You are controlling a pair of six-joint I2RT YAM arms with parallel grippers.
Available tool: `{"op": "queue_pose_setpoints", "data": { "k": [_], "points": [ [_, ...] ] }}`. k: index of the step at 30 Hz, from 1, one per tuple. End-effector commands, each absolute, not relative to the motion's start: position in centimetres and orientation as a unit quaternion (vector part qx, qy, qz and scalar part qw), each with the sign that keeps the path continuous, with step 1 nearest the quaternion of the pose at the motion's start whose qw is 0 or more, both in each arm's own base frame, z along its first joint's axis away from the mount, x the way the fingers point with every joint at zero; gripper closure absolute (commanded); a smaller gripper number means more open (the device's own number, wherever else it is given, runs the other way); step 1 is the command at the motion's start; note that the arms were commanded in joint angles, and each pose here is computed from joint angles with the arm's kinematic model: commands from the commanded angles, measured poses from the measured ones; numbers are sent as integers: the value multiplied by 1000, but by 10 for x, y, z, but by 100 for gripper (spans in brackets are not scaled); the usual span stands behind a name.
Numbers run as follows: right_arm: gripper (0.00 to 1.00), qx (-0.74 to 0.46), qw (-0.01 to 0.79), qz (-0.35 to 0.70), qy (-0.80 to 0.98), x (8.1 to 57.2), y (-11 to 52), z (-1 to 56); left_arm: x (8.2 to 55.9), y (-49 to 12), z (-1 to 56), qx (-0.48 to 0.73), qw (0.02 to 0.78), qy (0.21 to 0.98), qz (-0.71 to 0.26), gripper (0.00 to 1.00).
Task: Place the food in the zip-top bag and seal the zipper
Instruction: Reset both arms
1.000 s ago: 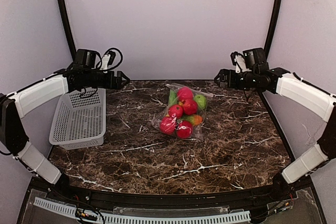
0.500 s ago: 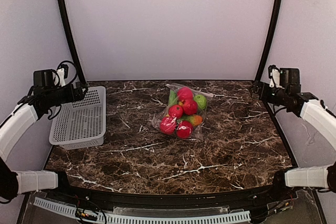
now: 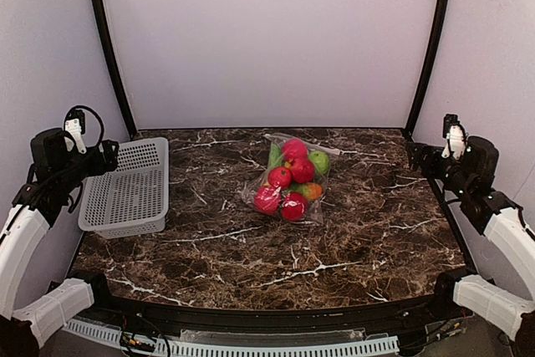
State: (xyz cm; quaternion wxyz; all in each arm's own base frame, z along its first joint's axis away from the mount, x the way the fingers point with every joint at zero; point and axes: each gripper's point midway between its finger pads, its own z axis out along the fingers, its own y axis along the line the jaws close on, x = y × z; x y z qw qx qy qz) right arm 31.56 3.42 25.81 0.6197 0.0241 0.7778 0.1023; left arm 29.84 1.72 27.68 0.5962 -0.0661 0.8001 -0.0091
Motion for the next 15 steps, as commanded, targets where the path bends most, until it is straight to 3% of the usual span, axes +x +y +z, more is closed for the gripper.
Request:
{"op": "queue_pose_setpoints", "data": {
  "k": [1,15],
  "points": [
    [2,23,660,85,746,310,27,271,293,23,269,-69,590,804,10,1],
    [1,17,659,80,748,306,27,268,293,25,266,-72,585,808,16,1]
  ]
}}
